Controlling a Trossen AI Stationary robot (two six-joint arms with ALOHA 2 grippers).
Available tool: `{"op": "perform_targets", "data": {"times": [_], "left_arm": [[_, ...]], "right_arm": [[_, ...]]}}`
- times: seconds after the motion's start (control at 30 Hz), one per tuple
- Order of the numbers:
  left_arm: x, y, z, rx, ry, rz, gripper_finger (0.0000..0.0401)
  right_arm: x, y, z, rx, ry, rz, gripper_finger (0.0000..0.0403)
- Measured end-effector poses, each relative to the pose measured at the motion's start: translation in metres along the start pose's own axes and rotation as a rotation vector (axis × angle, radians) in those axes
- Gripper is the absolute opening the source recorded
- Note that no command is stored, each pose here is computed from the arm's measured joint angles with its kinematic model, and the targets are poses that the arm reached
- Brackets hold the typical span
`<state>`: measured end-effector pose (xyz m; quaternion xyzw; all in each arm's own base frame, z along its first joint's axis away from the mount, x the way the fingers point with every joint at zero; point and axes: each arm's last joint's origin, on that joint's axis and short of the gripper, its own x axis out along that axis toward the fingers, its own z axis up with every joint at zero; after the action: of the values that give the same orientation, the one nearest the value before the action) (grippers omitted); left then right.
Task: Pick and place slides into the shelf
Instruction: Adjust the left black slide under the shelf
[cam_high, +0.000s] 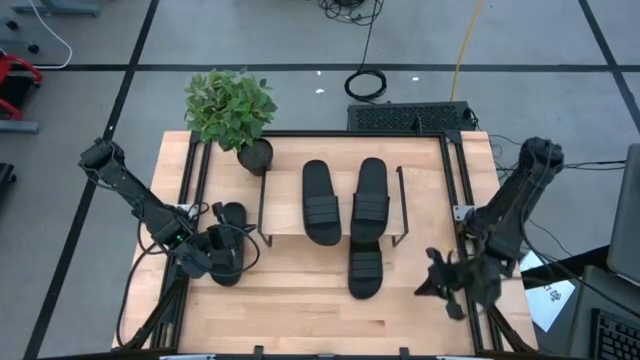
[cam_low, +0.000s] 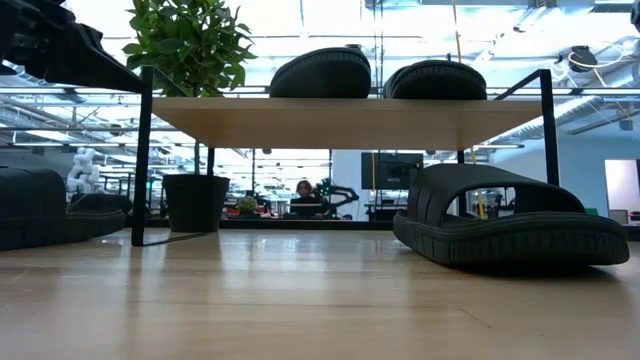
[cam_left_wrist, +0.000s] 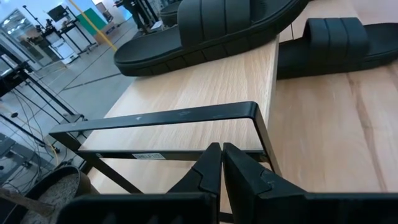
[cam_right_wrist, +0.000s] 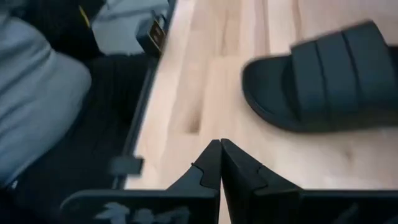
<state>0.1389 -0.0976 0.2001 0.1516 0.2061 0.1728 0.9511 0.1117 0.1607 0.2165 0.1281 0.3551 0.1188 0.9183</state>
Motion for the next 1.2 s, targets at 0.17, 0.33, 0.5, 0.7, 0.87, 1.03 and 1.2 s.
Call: {"op": "perform_targets", "data": {"times": [0.17,0.33,0.5,0.7,0.87,1.03,1.2], "left_arm": [[0.000,0.000,0.000,0.003,0.000,0.001,0.0021],[0.000,0.000,0.000,0.001,-0.004,0.009,0.0021],[0.000,0.000,0.001,-0.003,-0.007,0.010,0.0021],[0.000,0.000,0.001,-0.003,-0.008,0.015,0.0021],[0.000,0.000,0.001,-0.003,-0.010,0.019,0.0021],[0.000,0.001,0.001,0.015,-0.012,0.027,0.0021],[0.000,0.001,0.001,0.020,-0.013,0.037,0.0021]], "right_arm": [[0.013,0.023,-0.021,-0.044,-0.140,-0.073,0.0000],[0.039,0.031,-0.040,-0.018,-0.117,-0.114,0.0000],[0.068,0.032,-0.049,-0.030,-0.176,-0.187,0.0000],[0.097,0.034,-0.047,-0.018,-0.219,-0.158,0.0000],[0.120,0.026,-0.048,0.013,-0.203,-0.164,0.0000],[0.138,0.021,-0.047,0.026,-0.199,-0.124,0.0000],[0.153,0.019,-0.044,0.033,-0.256,-0.086,0.0000]]}}
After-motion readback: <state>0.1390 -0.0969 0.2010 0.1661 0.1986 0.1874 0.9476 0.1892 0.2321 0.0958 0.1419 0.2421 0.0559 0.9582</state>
